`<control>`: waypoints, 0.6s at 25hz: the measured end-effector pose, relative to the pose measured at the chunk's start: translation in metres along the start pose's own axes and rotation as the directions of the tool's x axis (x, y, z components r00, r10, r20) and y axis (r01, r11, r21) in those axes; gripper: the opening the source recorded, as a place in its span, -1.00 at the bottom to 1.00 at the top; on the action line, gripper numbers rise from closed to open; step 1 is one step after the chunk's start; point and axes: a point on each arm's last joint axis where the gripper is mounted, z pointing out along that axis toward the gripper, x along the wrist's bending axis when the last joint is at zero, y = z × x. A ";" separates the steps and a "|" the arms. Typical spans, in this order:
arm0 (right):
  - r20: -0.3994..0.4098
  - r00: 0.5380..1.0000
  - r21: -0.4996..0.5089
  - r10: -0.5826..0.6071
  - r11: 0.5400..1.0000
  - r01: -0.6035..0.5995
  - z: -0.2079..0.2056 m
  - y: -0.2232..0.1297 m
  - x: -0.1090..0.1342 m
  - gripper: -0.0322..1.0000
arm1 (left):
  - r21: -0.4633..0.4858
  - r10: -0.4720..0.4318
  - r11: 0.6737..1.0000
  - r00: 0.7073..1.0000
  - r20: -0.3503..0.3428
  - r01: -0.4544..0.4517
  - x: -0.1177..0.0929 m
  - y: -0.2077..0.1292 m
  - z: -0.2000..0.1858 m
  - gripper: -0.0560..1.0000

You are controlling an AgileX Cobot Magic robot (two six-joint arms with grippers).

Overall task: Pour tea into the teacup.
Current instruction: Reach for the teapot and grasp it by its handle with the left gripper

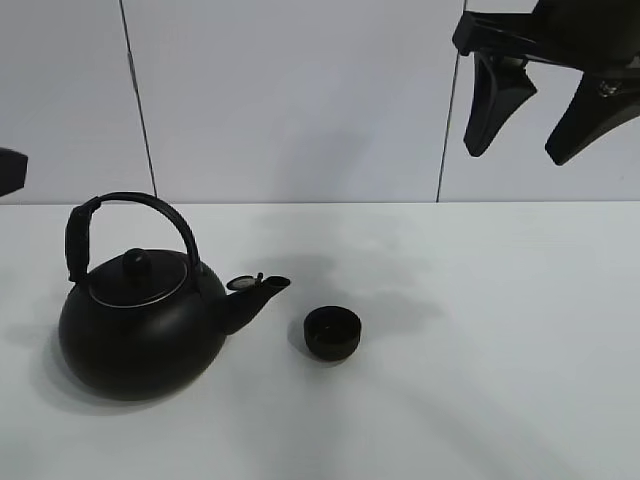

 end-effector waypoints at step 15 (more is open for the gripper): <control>0.000 1.000 -0.016 -0.001 1.000 0.000 0.000 0.001 0.000 0.02 | 0.036 0.033 0.999 0.999 -0.028 -0.032 -0.006 -0.047 0.027 0.07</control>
